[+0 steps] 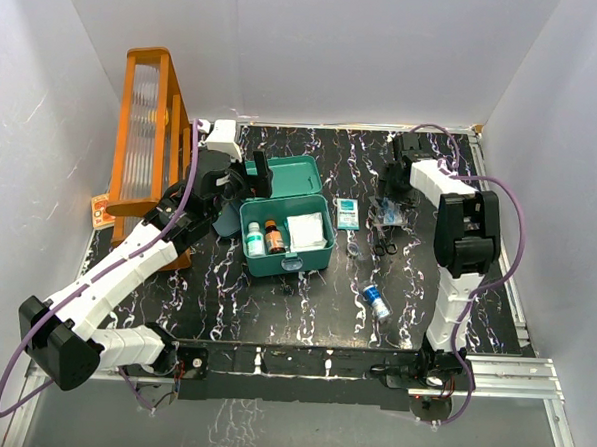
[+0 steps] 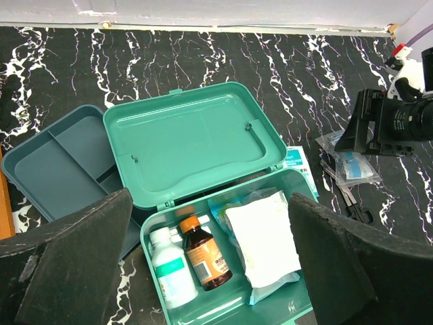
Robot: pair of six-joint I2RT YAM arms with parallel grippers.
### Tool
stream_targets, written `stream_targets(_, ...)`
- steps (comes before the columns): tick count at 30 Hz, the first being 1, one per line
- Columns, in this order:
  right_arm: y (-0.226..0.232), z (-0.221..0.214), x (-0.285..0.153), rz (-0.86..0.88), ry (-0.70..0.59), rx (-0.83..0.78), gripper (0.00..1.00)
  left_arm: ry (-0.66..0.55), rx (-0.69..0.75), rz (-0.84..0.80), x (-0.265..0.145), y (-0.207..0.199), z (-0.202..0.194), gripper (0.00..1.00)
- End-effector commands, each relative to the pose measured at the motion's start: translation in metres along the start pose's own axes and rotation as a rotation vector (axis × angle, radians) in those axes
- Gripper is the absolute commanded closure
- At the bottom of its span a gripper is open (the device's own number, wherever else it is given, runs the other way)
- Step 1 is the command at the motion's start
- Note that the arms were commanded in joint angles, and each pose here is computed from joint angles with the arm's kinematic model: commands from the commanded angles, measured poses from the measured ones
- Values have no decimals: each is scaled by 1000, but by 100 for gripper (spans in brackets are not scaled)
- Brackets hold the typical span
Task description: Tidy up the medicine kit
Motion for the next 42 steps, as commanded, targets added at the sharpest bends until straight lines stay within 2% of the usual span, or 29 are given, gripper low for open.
stream_targets(1, 1, 30, -45, 1, -133, 9, 39, -16, -4, 13, 0, 3, 3, 1)
stream_targets(4, 2, 30, -52, 1, -137, 2, 36, -15, -4, 16, 0, 3, 2, 1)
stream_targets(8, 3, 22, -49, -6, -104, -14, 37, -14, -3, 17, -1, 4, 2, 1)
stream_targets(13, 4, 6, -38, -3, -38, -21, 51, -13, 1, 21, -1, 5, 1, 1)
stream_targets(15, 4, 2, -33, 5, -14, -28, 54, -12, 1, 21, -1, 5, 1, 1)
stream_targets(30, -1, -17, -2, -47, 70, -59, 48, -11, 7, 17, 2, 3, 1, 1)
stream_targets(33, 0, -19, 2, -45, 77, -62, 52, -12, 7, 16, 3, 2, 2, 1)
stream_targets(37, 1, -16, -2, -34, 55, -57, 66, -12, 9, 14, 4, 2, 2, 1)
stream_targets(42, 3, -3, -23, -14, -16, -32, 72, -11, 11, 15, 4, 2, 2, 1)
Point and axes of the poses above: each gripper's point midway between its finger pads, its own x axis out along the fingers, its own y axis along the line the jaws close on, z = x × y, the point moved 6 cm from there along -x, back along the fingers, and after that the axes turned 8 degrees about -x, right-handed, at the moved point
